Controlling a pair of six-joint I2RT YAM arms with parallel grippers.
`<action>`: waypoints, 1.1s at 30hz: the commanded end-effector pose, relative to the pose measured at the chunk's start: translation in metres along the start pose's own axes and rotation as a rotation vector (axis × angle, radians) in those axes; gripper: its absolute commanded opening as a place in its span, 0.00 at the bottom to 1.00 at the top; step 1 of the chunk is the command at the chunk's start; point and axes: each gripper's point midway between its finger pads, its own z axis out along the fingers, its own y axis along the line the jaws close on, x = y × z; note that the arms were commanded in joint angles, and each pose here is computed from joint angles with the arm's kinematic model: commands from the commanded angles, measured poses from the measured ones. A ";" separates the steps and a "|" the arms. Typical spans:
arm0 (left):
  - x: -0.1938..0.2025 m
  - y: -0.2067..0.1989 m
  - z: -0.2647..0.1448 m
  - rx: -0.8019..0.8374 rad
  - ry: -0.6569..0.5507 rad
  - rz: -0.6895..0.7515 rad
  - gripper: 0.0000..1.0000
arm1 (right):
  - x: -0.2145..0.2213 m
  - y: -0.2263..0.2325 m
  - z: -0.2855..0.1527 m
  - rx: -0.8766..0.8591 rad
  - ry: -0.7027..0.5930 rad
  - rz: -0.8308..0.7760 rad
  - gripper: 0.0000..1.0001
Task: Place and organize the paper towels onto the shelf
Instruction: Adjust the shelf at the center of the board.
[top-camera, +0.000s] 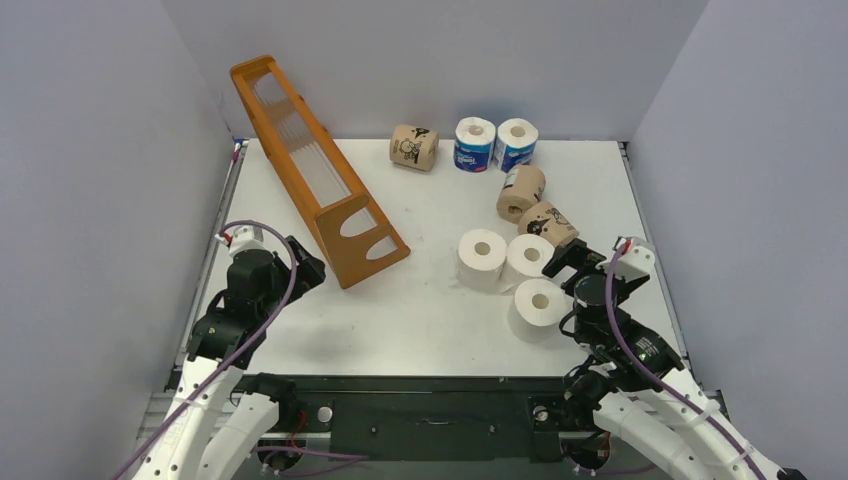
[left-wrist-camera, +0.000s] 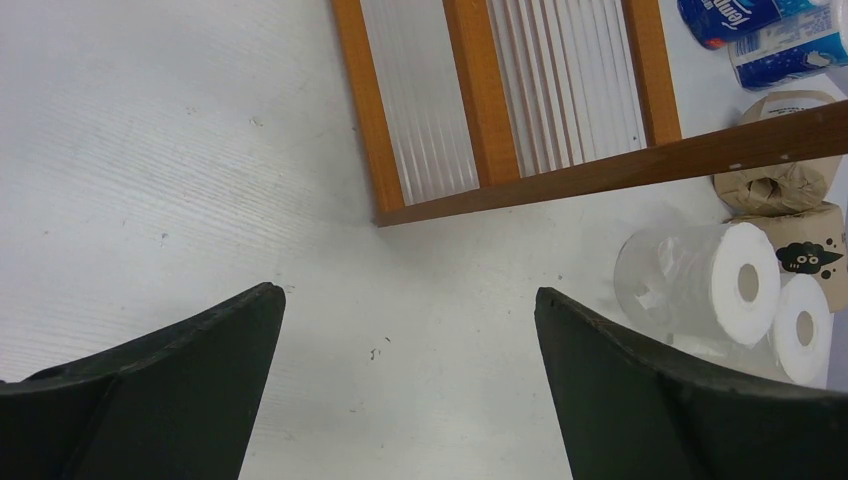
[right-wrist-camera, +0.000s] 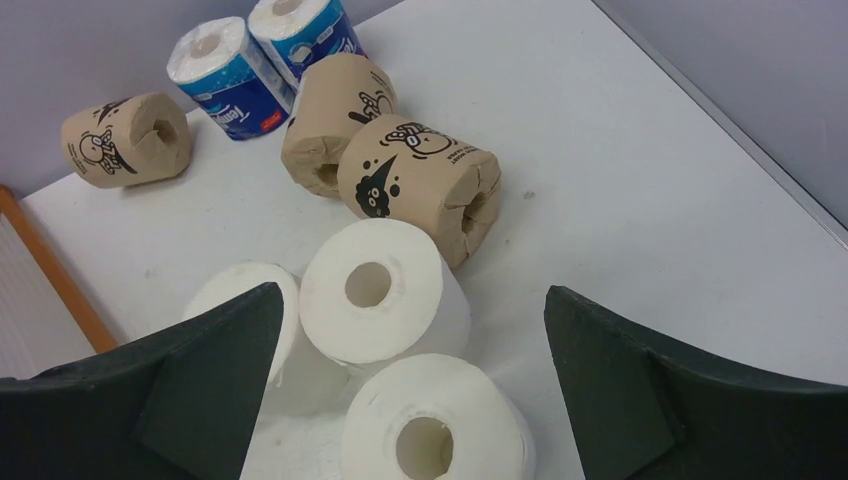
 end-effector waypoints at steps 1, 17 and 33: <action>-0.008 -0.008 0.001 0.033 -0.031 0.006 0.96 | -0.010 0.011 -0.006 -0.050 0.014 0.002 1.00; -0.034 -0.009 -0.030 0.055 -0.126 0.043 0.96 | 0.001 0.055 -0.013 -0.239 0.140 -0.047 0.95; -0.093 -0.064 -0.054 0.178 -0.213 0.107 0.96 | 0.016 0.093 -0.015 -0.359 0.197 -0.062 0.93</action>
